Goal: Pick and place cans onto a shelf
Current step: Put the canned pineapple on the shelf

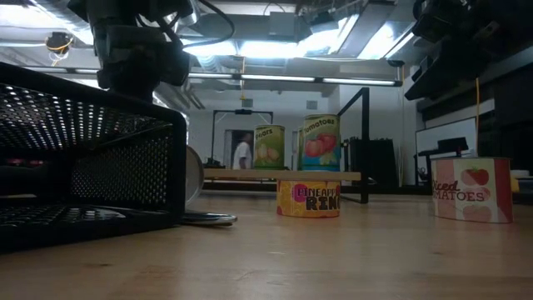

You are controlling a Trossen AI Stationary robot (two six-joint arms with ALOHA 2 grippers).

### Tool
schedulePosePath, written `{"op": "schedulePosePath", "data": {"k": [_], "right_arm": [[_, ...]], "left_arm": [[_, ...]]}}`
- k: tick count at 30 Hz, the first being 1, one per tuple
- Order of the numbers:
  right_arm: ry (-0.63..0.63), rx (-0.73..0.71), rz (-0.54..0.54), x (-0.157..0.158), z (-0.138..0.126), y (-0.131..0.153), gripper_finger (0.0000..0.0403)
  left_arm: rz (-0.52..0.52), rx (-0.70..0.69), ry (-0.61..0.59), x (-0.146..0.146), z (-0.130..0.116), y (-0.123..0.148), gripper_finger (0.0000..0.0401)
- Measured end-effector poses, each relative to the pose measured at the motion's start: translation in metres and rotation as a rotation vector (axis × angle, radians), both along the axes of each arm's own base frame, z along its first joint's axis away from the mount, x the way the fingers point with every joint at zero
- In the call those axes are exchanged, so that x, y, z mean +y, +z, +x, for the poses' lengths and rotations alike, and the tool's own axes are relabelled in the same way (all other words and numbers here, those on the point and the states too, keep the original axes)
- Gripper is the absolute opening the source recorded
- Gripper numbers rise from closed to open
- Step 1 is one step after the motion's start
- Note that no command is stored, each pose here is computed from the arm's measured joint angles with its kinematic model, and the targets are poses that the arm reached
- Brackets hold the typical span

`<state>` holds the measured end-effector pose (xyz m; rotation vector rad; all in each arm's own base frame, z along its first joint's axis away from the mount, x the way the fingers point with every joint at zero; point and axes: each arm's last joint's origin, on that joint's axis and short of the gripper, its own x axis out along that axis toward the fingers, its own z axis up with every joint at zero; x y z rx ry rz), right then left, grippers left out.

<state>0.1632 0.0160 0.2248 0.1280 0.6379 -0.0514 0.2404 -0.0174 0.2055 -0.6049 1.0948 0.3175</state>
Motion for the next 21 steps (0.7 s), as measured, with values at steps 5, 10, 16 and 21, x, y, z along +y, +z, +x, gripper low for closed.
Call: {"op": "schedulePosePath", "data": {"k": [5,10,16,21], "right_arm": [[0.000,0.000,-0.001,0.000,0.000,0.000,0.0045],[0.001,0.000,-0.001,0.000,0.000,0.000,0.0045],[0.002,0.001,-0.003,0.000,0.000,0.000,0.0045],[0.001,0.000,-0.002,0.000,0.000,0.000,0.0045]], "left_arm": [[-0.009,0.002,0.020,0.000,0.000,0.000,0.0137],[-0.010,0.012,0.020,-0.001,0.005,-0.006,0.0137],[-0.029,0.028,0.010,-0.002,0.011,-0.014,0.0137],[-0.055,0.028,-0.005,-0.002,0.012,-0.015,0.0137]]}}
